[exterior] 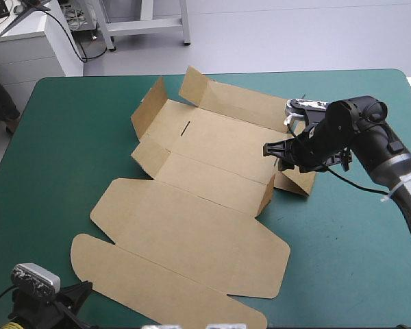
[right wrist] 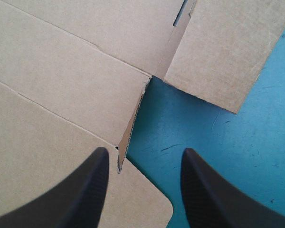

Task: Fold the box

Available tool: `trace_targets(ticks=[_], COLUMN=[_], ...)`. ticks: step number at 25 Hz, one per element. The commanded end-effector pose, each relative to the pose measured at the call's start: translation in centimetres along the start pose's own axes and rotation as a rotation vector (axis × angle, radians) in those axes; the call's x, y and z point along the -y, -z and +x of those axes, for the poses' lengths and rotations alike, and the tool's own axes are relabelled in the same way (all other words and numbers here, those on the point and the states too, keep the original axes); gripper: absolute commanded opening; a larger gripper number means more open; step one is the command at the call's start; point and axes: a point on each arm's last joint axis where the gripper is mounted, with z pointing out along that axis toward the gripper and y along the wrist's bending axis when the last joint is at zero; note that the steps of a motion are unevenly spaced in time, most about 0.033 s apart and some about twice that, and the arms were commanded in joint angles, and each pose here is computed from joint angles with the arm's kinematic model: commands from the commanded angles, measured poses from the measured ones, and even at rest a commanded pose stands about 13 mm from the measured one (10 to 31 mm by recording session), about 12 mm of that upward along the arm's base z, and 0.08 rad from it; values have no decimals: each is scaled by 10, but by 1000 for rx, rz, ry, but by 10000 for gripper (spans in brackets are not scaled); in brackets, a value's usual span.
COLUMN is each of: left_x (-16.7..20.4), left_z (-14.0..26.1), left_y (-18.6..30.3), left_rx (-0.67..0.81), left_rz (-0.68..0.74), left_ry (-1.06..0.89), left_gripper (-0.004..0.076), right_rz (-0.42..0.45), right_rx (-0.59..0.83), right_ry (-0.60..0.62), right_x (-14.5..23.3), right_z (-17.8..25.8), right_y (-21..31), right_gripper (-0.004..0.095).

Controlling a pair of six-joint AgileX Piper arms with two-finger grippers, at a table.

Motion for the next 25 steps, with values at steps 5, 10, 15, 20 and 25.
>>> trace_targets(ticks=[5, 10, 15, 20, 25], left_x=[1, 1, 1, 1, 1], left_z=[-11, -11, -11, -11, -11], left_y=[3, 3, 3, 3, 3], left_rx=[64, 64, 64, 64, 64], left_rz=[9, 9, 9, 9, 7], left_ry=[5, 5, 5, 5, 8], left_gripper=[-8, -8, -8, -8, -8], right_rz=[-28, -26, -72, -83, -93], right_rx=[13, -5, -80, -205, -302], right_ry=[-5, -4, -63, -141, -175], right_x=[-2, -2, -8, -10, -13], right_z=[6, 4, -1, -8, -10], right_y=[11, 3, -18, -62, -96], right_gripper=[551, 550, 550, 550, 493])
